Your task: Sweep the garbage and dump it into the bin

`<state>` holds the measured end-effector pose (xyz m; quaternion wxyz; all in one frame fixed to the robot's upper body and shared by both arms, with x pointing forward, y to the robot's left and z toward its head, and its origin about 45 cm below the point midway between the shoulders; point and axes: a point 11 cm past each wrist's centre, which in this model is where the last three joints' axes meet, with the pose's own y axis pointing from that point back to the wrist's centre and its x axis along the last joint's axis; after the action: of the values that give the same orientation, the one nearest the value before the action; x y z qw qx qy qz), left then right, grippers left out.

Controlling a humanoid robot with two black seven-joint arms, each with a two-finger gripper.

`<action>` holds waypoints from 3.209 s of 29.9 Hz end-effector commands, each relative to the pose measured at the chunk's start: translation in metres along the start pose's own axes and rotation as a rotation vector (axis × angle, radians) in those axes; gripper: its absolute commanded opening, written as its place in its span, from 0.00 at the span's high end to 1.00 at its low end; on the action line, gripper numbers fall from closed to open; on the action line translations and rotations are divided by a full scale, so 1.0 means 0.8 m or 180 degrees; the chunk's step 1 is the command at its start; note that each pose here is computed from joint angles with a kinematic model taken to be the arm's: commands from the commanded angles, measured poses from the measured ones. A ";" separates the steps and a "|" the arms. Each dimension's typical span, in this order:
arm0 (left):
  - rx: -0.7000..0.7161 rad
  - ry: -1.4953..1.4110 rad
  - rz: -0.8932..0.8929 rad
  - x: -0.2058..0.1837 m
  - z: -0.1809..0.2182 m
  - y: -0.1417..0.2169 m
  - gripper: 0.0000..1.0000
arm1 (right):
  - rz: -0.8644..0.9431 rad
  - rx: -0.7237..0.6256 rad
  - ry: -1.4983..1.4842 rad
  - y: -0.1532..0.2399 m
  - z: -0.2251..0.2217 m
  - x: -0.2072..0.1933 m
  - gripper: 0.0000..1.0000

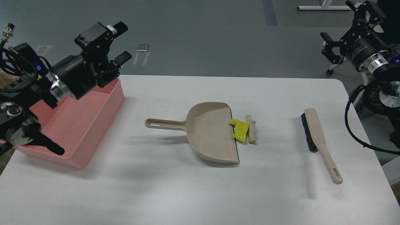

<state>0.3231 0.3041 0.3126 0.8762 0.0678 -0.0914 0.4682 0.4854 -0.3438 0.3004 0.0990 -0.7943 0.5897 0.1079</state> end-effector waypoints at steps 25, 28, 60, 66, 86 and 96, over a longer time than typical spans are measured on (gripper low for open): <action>0.0587 0.0489 0.0018 -0.115 -0.171 0.018 0.01 | 0.0067 -0.0082 0.0032 0.010 0.013 0.012 0.00; 0.0609 0.0507 0.0037 -0.116 -0.176 0.018 0.01 | 0.0067 -0.0082 0.0032 0.010 0.013 0.012 0.00; 0.0891 0.0417 0.0360 -0.110 -0.235 0.008 0.06 | 0.0079 -0.0088 0.0031 0.011 0.014 0.013 0.00; 0.0881 0.0413 0.0371 -0.110 -0.234 0.006 0.14 | 0.0083 -0.0102 0.0028 0.012 0.017 0.014 0.00; 0.0680 0.0232 0.0218 -0.129 -0.217 -0.022 0.22 | 0.0093 -0.0110 0.0026 0.013 0.019 0.015 0.00; 0.0685 0.0181 0.0293 -0.130 -0.218 -0.022 0.22 | 0.0095 -0.0106 0.0028 0.012 0.018 0.014 0.00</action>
<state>0.2971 0.2447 0.1182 0.8471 0.1428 -0.0155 0.5116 0.4782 -0.3532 0.2822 0.0812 -0.7876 0.5997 0.1163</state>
